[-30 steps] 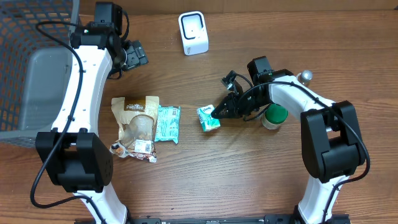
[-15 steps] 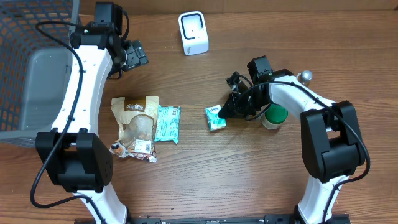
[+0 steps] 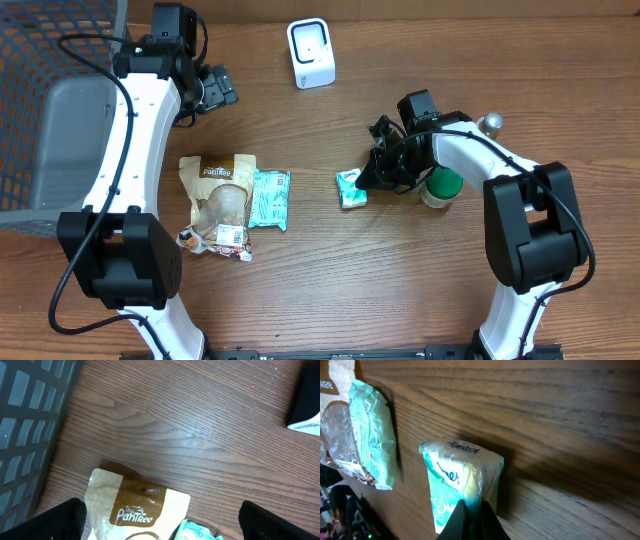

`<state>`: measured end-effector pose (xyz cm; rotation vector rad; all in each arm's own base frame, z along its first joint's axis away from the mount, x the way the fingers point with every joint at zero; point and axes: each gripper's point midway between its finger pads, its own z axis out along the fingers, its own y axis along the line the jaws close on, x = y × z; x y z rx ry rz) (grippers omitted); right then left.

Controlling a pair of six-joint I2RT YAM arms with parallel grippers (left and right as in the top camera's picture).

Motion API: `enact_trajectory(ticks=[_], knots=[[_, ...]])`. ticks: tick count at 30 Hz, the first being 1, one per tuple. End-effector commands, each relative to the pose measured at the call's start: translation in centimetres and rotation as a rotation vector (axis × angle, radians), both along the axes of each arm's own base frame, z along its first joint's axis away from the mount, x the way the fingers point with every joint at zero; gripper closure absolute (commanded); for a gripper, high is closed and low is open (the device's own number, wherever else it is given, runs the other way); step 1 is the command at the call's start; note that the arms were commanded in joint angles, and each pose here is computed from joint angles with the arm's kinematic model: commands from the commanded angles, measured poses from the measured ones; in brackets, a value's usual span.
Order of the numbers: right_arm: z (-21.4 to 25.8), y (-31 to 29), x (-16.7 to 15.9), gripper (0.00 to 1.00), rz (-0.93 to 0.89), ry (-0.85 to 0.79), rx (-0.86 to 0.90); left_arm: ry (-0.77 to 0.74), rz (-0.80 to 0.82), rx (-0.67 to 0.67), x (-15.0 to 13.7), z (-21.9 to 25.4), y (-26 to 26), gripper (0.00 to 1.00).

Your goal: Scan the item barcode

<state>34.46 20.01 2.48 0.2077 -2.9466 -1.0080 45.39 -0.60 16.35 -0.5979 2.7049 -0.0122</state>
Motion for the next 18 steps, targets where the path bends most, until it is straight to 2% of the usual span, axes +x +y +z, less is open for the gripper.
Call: enact_trajectory(ticks=[1, 7, 11, 18], knots=[[0.2, 0.1, 0.0, 0.96, -0.004, -0.013, -0.013, -0.031, 0.001, -0.009, 0.3, 1.1, -0.4, 0.00], [-1.4, -1.9, 0.7, 0.96, -0.120, 0.002, -0.190, -0.031, 0.001, -0.009, 0.3, 1.1, -0.4, 0.00], [-2.0, -2.4, 0.9, 0.96, -0.125, -0.025, -0.269, -0.031, 0.001, -0.009, 0.3, 1.1, -0.4, 0.00], [-2.1, -2.4, 0.9, 0.96, -0.136, -0.031, -0.299, -0.031, 0.001, -0.009, 0.3, 1.1, -0.4, 0.00]])
